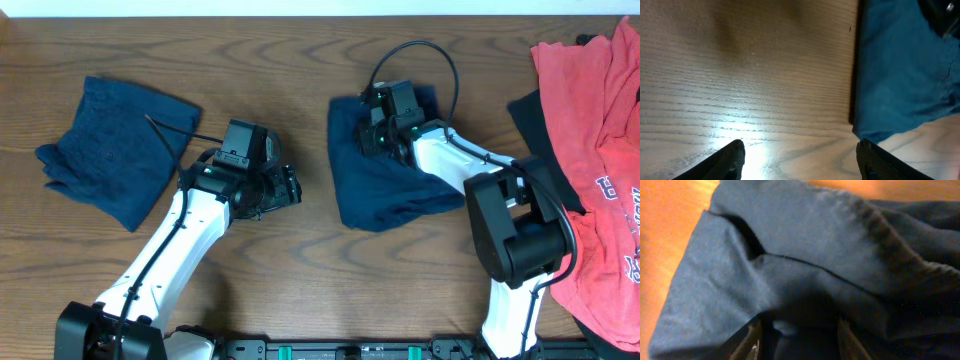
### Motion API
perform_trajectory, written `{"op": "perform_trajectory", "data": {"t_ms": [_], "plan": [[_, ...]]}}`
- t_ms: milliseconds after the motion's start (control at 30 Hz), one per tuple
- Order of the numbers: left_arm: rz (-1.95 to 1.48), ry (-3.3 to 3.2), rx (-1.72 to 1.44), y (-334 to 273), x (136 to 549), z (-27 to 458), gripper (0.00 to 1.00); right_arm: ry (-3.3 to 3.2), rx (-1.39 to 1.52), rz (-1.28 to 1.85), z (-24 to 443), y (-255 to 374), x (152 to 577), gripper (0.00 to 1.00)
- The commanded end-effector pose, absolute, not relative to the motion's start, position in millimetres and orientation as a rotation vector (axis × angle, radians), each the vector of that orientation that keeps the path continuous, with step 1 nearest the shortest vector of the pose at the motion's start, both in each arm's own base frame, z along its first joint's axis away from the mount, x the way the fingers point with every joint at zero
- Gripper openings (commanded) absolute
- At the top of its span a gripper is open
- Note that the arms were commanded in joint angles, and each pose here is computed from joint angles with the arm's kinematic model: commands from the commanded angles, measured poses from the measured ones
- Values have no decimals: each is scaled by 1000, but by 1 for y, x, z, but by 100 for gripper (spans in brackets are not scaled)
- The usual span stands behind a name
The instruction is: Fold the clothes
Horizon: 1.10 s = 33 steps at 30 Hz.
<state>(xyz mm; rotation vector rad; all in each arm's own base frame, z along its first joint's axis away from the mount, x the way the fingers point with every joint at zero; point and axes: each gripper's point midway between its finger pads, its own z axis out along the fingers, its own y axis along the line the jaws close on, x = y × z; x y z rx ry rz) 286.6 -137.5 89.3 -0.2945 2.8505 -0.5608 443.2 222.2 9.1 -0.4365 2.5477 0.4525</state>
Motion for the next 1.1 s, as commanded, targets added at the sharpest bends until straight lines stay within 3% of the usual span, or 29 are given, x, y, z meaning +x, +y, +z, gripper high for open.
{"op": "perform_trajectory", "data": {"t_ms": [0,200,300,433,633,700,767,900,1067], "plan": [[-544,2829,-274,-133,291,96,73,2578,-799,668,-4,269,385,49],[-535,2796,-343,-116,302,97,73,2738,-1233,723,-21,272,289,44],[-536,2758,-366,-108,311,100,73,2792,-1295,650,-19,265,272,40],[-531,2679,-294,-102,330,108,78,2741,-1221,560,13,265,285,42],[-519,2606,-159,-104,345,116,88,2558,-942,337,104,241,328,49],[-515,2606,-144,-105,347,113,91,2529,-800,263,132,224,338,72],[-533,2610,-70,-110,348,109,93,2502,-703,236,154,210,341,79],[-730,2625,133,-141,346,93,96,2475,-606,255,183,192,336,81],[-862,2621,287,-170,350,63,97,2515,-593,242,182,182,327,83]]}}
